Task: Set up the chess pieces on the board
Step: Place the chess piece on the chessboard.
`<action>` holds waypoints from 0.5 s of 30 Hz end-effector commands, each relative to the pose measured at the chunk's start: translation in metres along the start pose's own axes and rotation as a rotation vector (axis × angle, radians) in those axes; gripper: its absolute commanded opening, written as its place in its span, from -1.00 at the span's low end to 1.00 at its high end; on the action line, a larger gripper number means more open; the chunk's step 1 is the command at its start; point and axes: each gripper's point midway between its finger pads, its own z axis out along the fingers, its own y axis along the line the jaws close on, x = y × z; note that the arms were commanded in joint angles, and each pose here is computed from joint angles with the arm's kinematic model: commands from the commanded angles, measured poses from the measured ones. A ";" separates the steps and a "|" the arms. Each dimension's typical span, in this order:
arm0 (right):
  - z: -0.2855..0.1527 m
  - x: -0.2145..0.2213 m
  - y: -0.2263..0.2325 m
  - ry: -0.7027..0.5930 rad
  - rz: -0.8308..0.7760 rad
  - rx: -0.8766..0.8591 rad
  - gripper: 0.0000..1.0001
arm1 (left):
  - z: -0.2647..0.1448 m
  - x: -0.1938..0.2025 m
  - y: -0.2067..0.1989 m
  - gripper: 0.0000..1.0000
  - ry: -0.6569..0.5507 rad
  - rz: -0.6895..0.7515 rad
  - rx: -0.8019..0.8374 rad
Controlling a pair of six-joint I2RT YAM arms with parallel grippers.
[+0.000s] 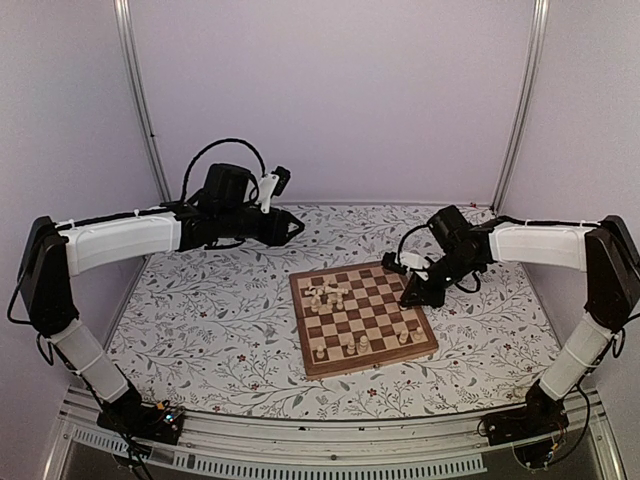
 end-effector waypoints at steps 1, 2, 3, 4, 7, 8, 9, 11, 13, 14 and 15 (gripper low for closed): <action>-0.002 0.019 0.007 0.027 0.012 0.008 -0.95 | -0.008 -0.016 -0.003 -0.07 -0.029 0.020 0.011; -0.003 0.021 0.008 0.030 0.014 0.010 -0.95 | -0.007 -0.016 -0.003 -0.07 -0.027 0.021 0.007; -0.002 0.023 0.009 0.035 0.016 0.010 -0.95 | -0.007 -0.016 -0.002 -0.07 -0.026 0.024 0.004; -0.003 0.024 0.009 0.037 0.016 0.011 -0.95 | -0.007 -0.015 -0.002 -0.07 -0.025 0.025 0.003; -0.003 0.026 0.010 0.043 0.011 0.009 -0.95 | -0.006 -0.015 -0.002 -0.07 -0.022 0.025 0.003; -0.003 0.026 0.010 0.045 0.011 0.008 -0.95 | -0.006 -0.014 -0.002 -0.07 -0.021 0.025 0.004; -0.003 0.028 0.011 0.049 0.011 0.003 -0.95 | -0.006 -0.014 -0.002 -0.07 -0.020 0.026 0.004; -0.002 0.029 0.013 0.056 0.012 -0.006 -0.95 | -0.006 -0.014 -0.002 -0.07 -0.020 0.026 0.005; -0.002 0.032 0.015 0.067 0.017 -0.015 -0.95 | -0.006 -0.013 -0.001 -0.07 -0.019 0.029 0.003; -0.002 0.033 0.016 0.072 0.014 -0.017 -0.95 | -0.006 -0.013 -0.001 -0.06 -0.019 0.031 0.000; -0.002 0.035 0.017 0.079 0.014 -0.020 -0.95 | -0.006 -0.014 -0.001 -0.06 -0.019 0.031 0.000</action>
